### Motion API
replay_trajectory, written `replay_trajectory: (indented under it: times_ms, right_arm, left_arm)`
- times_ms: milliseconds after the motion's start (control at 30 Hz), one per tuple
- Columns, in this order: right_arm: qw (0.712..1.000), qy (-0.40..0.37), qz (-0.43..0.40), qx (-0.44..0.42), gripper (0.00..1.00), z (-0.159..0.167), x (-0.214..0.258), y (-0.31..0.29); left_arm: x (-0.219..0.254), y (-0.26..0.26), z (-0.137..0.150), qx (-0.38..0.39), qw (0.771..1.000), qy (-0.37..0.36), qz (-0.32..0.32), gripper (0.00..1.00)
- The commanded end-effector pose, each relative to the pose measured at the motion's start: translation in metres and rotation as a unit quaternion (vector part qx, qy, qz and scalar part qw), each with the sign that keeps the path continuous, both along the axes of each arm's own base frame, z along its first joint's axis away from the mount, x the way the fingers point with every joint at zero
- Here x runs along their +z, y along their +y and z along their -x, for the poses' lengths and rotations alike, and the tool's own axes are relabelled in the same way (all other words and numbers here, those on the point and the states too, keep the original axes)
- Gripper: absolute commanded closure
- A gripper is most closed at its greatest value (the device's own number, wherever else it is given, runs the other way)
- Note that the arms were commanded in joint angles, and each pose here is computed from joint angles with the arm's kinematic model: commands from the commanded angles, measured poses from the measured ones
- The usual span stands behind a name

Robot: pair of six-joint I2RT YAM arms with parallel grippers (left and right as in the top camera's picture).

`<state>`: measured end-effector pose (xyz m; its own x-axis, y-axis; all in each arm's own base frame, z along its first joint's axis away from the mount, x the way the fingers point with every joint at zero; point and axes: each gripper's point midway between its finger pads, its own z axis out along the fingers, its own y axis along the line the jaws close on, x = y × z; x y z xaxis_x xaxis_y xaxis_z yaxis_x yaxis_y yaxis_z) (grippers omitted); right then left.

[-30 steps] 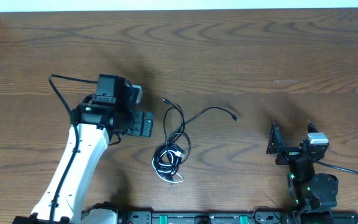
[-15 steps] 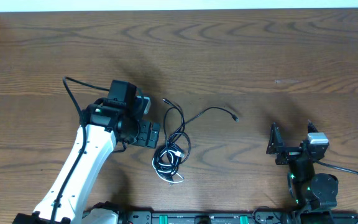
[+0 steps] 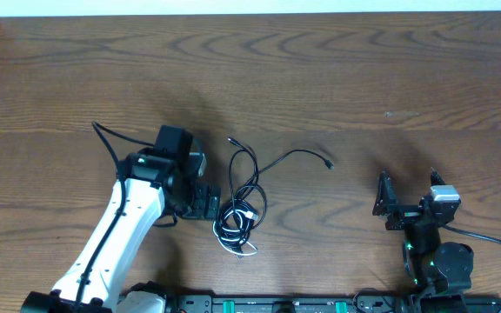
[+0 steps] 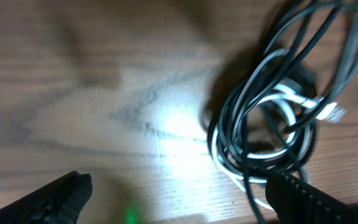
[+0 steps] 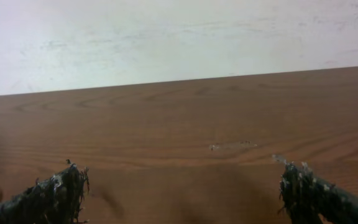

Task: Untangle cables
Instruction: 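Lower the left gripper onto the cable bundle and close on it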

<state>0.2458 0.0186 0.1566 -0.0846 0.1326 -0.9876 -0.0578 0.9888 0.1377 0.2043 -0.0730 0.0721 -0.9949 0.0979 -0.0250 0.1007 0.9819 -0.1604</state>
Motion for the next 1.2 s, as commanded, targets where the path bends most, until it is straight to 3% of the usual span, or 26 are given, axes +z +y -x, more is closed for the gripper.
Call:
replay_trajectory:
  times_ms: [0,167,700,1167]
  right_arm:
    - [1.0,-0.001,0.007,-0.003,0.01,0.0,0.0,-0.001]
    - [1.0,-0.001,0.007,-0.003,0.01,0.0,0.0,-0.001]
    - [1.0,-0.001,0.008,-0.003,0.01,0.0,0.0,-0.001]
    - [1.0,-0.001,0.008,-0.003,0.01,0.0,0.0,-0.001]
  left_arm:
    - [-0.014,-0.002,0.008,0.003,1.0,0.016,0.007,0.09]
    - [-0.018,-0.012,0.008,0.0,0.999,0.012,0.035,0.18]
    - [-0.018,-0.035,0.017,-0.055,0.998,0.012,0.036,0.18]
    - [-0.036,-0.035,0.027,-0.046,0.998,0.018,0.029,0.18]
